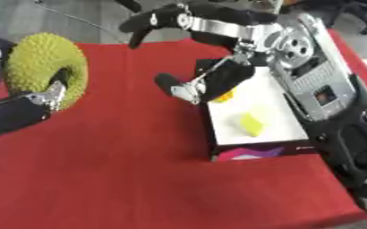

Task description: Pick up the objects with one hand, pass them to the other hand, and then place them into the box on the other side of the table.

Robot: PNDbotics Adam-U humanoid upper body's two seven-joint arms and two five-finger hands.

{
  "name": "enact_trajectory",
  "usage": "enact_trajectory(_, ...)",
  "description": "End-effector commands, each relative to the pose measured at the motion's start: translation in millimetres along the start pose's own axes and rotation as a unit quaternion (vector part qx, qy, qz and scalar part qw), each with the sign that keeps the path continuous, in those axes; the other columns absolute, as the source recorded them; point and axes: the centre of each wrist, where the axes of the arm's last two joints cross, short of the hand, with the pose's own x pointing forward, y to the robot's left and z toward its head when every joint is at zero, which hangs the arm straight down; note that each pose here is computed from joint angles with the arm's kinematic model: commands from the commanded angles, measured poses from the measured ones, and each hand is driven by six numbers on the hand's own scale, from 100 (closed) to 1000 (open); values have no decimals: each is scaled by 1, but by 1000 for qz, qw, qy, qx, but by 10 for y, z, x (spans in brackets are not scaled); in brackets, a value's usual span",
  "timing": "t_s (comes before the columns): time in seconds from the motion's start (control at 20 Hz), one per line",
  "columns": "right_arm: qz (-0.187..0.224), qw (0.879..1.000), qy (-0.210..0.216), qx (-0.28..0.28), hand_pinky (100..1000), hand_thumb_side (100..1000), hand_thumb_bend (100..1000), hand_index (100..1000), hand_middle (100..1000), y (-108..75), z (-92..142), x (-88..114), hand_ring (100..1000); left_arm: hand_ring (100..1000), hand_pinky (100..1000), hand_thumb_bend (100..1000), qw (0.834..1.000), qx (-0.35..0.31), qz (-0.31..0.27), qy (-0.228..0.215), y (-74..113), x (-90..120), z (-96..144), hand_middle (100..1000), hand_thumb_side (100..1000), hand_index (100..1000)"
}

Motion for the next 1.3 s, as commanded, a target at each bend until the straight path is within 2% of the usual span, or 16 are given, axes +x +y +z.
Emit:
enact_trajectory(0.05, 13, 1000, 9, -11, 1000, 100, 100, 966, 804, -44, -85, 32, 1000, 447, 591, 100, 999, 21, -11, -28, 8, 33, -27, 374, 495, 531)
enact_trajectory(0.3, 23, 998, 41, -36, 1000, 100, 100, 969, 807, -32, -195, 59, 1000, 456, 597, 100, 997, 20, -40, -61, -94, 68, -47, 388, 435, 532)
enact_trajectory(0.45, 23, 998, 44, -32, 1000, 105, 100, 970, 806, -4, -245, 70, 1000, 458, 599, 100, 995, 17, -57, -77, -115, 94, -54, 396, 422, 533)
enact_trajectory(0.85, 12, 1000, 13, 8, 1000, 178, 100, 965, 804, 27, -335, 123, 1000, 458, 595, 100, 994, 12, -64, -92, -141, 159, -106, 397, 417, 533)
enact_trajectory(1.15, 1, 999, -20, 45, 1000, 202, 100, 965, 801, -9, -314, 181, 1000, 458, 594, 100, 994, 13, -66, -88, -170, 164, -134, 398, 407, 532)
enact_trajectory(1.3, -1, 998, -30, 59, 1000, 182, 100, 960, 800, -32, -310, 209, 1000, 459, 595, 100, 993, 11, -69, -97, -173, 194, -144, 399, 400, 532)
